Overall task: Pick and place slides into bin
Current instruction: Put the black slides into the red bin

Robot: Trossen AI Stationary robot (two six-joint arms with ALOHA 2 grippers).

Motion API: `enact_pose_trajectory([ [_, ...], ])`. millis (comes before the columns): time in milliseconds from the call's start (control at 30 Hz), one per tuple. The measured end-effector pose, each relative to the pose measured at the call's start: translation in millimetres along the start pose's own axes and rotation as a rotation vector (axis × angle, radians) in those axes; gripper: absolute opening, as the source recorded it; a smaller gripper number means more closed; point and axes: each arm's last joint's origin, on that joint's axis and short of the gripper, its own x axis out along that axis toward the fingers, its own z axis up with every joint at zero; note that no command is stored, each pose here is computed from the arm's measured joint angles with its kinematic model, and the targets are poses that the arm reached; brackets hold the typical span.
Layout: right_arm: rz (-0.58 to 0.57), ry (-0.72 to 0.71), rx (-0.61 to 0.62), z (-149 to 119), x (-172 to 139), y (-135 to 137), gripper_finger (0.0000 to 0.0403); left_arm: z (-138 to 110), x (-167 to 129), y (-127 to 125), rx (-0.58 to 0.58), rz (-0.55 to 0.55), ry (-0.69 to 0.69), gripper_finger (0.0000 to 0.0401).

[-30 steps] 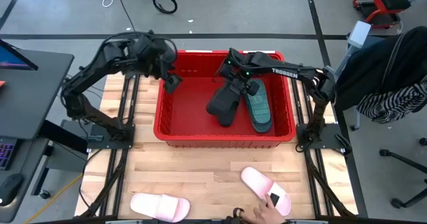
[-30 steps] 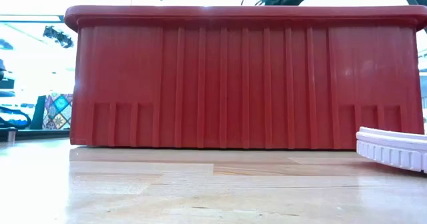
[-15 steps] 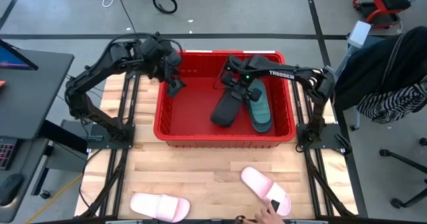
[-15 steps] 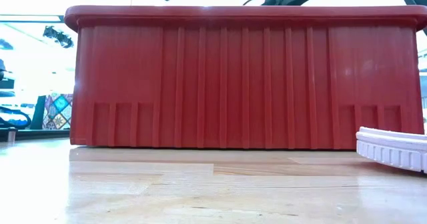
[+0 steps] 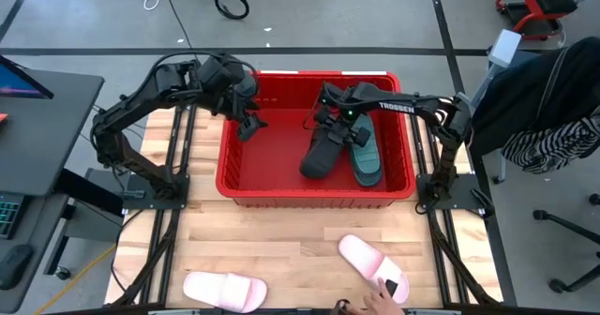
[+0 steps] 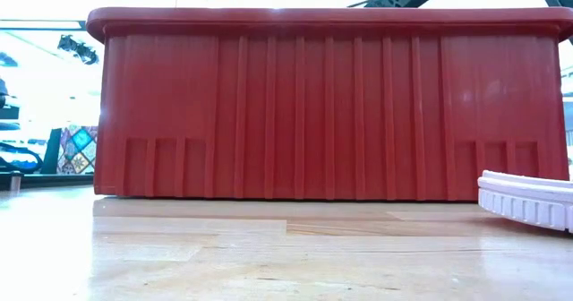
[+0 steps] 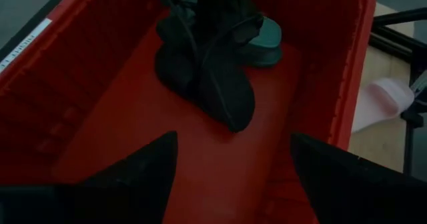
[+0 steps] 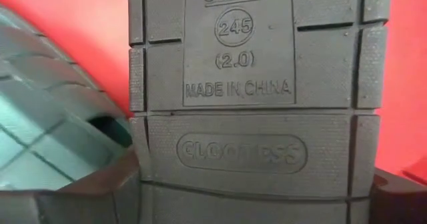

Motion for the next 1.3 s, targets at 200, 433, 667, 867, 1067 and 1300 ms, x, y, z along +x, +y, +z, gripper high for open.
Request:
enact_pose_trajectory([
  [200,-0.038,0.019,0.014,-4,-1,-4,0.0344,1,0,0,-0.019,0.0,-0.013,0.0291],
  [433,-0.067,0.037,0.071,-11,-2,-6,0.0375,2,0,0,-0.025,0.0,-0.017,0.0291],
  [667,-0.084,0.044,0.086,-11,-2,-8,0.0398,3,0,0,-0.025,-0.004,-0.035,0.0291],
  [867,-0.087,0.03,0.133,-11,-2,-8,0.0398,3,0,0,-0.025,-0.004,-0.036,0.0291],
  [1067,-0.098,0.018,0.198,-9,-2,-9,0.0399,3,0,0,-0.025,-0.004,-0.036,0.0291],
  [1300,-0.143,0.016,0.238,2,-16,-7,0.04,3,0,0,-0.025,-0.003,-0.031,0.0291],
])
